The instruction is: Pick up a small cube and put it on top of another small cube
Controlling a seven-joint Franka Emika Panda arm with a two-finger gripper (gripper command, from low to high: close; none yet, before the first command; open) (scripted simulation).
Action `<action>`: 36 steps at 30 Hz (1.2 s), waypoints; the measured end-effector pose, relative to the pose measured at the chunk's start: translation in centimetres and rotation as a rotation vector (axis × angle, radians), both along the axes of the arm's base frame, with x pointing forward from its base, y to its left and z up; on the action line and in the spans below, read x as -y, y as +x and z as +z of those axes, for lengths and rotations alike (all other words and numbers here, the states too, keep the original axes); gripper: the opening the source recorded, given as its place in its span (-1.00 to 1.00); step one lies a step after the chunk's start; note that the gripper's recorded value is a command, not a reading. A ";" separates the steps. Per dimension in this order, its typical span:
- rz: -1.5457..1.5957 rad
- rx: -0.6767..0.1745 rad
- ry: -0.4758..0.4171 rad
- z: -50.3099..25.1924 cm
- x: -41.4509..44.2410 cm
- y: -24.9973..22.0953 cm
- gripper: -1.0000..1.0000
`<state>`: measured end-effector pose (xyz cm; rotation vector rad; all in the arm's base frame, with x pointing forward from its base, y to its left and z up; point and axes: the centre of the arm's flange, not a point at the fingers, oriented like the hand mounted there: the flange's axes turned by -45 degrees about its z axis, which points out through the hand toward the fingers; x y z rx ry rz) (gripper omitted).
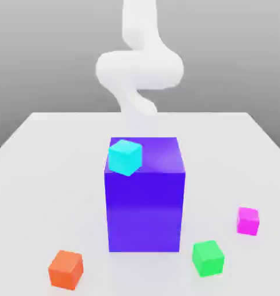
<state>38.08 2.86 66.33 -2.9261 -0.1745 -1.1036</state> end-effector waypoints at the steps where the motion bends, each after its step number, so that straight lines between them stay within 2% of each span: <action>1: 0.052 -0.033 -0.020 -2.2 -1.4 1.2 0.00; 5: 0.251 -0.151 -0.097 -10.7 -7.0 4.3 0.00; 10: 0.502 -0.287 -0.199 -21.6 -14.0 4.7 0.00; 16: 0.811 -0.439 -0.329 -34.5 -20.8 0.5 0.00; 22: 1.121 -0.576 -0.465 -46.0 -24.8 -7.3 0.00; 28: 1.152 -0.595 -0.478 -52.8 -24.7 -8.2 0.00; 29: 1.152 -0.596 -0.478 -53.4 -24.7 -8.2 -1.00; 36: 1.153 -0.596 -0.479 -53.4 -24.7 -8.2 -1.00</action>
